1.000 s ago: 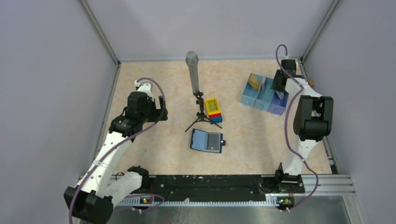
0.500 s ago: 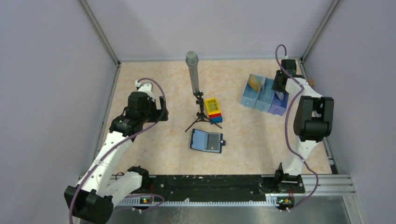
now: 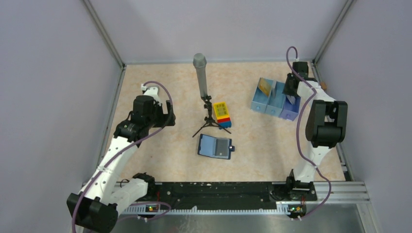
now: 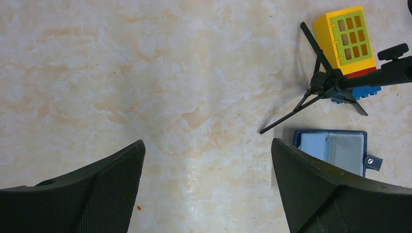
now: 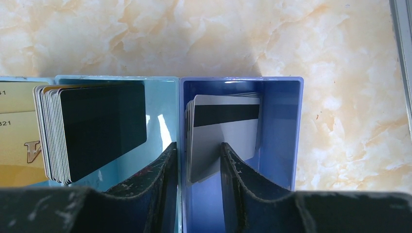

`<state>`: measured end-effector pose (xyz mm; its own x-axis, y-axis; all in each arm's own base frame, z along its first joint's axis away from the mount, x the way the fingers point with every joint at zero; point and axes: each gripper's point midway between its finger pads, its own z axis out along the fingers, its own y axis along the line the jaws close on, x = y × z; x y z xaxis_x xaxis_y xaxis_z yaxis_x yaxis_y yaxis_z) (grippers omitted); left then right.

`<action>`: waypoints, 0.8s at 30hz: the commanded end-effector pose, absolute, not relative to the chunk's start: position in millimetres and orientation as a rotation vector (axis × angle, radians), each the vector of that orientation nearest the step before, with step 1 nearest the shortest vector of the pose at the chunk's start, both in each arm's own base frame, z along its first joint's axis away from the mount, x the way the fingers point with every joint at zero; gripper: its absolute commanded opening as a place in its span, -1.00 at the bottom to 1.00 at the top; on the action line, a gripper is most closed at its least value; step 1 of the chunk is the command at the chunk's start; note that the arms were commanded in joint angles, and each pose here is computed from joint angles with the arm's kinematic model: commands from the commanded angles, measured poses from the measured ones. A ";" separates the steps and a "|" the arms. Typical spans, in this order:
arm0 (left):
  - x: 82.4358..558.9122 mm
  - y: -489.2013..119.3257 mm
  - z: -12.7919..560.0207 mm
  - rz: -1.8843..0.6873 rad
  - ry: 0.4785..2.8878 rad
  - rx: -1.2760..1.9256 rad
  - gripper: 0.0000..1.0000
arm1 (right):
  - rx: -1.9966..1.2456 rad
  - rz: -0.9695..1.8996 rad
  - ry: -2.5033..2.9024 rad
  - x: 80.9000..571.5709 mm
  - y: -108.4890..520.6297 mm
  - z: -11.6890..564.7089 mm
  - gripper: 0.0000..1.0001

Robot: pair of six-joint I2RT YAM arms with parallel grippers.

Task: Put the credit cards into the card holder
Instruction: Turn over the card slot in the card holder.

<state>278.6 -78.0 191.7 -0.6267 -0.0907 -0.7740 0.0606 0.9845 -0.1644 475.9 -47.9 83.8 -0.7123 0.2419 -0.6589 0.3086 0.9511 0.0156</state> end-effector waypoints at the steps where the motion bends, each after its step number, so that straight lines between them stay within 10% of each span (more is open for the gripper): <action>1: 283.6 -79.0 193.9 -0.223 2.218 -0.010 0.97 | 0.360 -0.005 2.212 500.4 -34.7 153.1 -0.43; 24: 283.7 -82.5 189.9 -0.240 2.235 -0.001 0.98 | 0.331 0.048 2.199 501.9 -26.1 158.8 -0.33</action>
<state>279.1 -81.0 186.8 -0.6430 -0.0863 -0.7610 0.0693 0.9830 -0.1700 477.8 -33.5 97.5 -0.7006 0.2510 -0.6680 0.2621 0.9612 0.0862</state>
